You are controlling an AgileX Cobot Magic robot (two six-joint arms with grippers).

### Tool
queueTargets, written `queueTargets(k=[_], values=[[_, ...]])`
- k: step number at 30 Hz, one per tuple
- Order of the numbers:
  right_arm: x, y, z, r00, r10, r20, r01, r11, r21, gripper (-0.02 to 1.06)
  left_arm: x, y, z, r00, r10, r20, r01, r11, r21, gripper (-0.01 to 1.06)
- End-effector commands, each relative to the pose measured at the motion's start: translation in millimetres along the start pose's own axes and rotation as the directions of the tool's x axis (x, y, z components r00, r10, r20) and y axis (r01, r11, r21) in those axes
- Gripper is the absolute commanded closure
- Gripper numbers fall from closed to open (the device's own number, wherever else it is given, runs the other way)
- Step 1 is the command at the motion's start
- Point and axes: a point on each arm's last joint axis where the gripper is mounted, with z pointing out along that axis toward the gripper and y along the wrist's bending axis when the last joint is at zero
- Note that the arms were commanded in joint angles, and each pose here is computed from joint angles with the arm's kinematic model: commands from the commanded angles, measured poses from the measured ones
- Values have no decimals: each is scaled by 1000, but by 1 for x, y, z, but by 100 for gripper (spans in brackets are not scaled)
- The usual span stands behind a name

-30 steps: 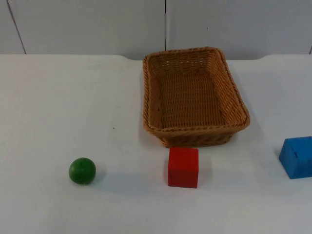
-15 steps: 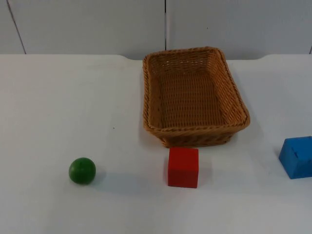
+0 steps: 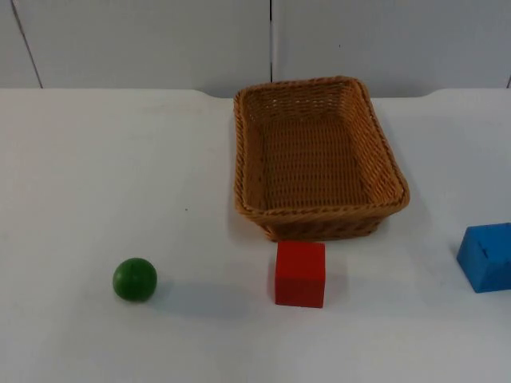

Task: Place all geometric objects except the red cube into the basket.

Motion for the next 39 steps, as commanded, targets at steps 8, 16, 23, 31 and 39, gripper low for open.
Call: queueTargets(k=[8,16,23,31,39], values=[[-3,-1,-1,1000,-1,24,1,1000,4,-1,-14,-12,40,993,67,-102,-51,987,153,0],[-4,-1,-1,1000,-2,28,2,1000,5,-1,-29,-42,96,949,207,-237,-154,962,224,3],[-3,-1,-1,1000,-2,24,2,1000,5,-1,-43,-79,153,892,303,-335,-227,942,247,4],[-3,-1,0,1000,-2,27,2,1000,5,-1,-37,-109,206,869,352,-348,-275,928,252,4],[-3,-1,0,1000,-2,29,2,1000,5,-1,-27,-104,240,873,311,-375,-262,949,177,4]])
